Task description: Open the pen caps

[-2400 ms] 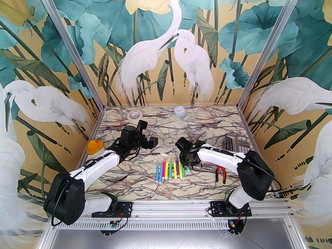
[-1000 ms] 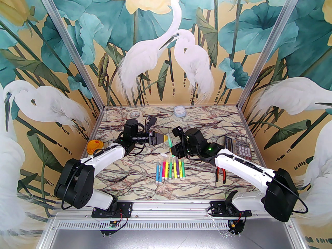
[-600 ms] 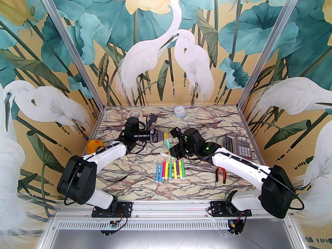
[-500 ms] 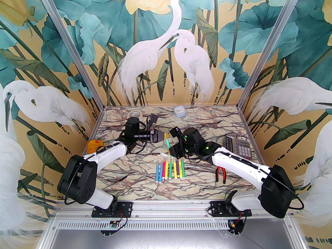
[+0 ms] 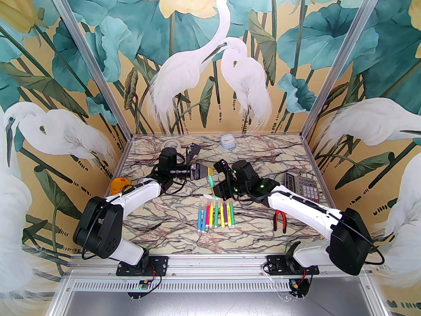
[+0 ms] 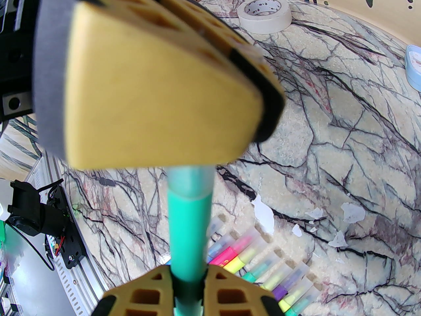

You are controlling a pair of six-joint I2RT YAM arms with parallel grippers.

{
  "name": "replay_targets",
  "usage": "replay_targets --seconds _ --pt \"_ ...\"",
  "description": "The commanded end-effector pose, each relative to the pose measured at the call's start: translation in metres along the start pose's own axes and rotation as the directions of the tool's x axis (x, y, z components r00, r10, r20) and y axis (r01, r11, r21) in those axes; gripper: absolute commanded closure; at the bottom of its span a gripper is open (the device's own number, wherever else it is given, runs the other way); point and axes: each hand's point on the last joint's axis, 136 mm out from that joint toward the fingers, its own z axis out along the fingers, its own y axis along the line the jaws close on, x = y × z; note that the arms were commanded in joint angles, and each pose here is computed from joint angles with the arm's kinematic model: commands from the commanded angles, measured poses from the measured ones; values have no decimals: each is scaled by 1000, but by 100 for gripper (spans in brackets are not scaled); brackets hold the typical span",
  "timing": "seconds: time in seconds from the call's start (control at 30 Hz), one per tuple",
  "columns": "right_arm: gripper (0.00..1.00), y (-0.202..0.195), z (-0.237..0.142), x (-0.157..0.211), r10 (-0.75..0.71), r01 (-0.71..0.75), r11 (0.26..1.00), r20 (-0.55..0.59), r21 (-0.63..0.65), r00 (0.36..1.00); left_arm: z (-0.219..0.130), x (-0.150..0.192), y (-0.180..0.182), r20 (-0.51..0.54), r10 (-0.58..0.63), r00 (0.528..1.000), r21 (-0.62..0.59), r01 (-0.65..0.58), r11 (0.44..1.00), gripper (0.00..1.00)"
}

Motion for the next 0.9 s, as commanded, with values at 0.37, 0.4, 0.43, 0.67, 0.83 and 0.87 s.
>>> replay_targets --seconds 0.37,0.4,0.43,0.67,0.83,0.87 --pt "47 -1 5 -18 -9 10 1000 77 -8 997 2 -13 -11 7 6 1000 26 -6 1000 99" --pt "47 -2 7 -19 -7 8 1000 80 -8 997 3 -13 -12 6 3 1000 27 -3 1000 100" --pt "47 -3 10 -19 -4 4 1000 83 -10 997 3 -14 -12 10 3 1000 26 -4 1000 100" --pt "56 -6 19 -22 7 -5 1000 96 -23 995 4 -20 -8 26 -24 999 13 24 1000 100" --pt "74 -6 16 -24 6 -3 1000 109 -25 994 4 -25 -4 50 -30 998 -11 30 999 100" --pt "81 -5 16 -24 5 -2 1000 108 -25 994 3 -26 -1 60 -30 998 -34 32 999 100"
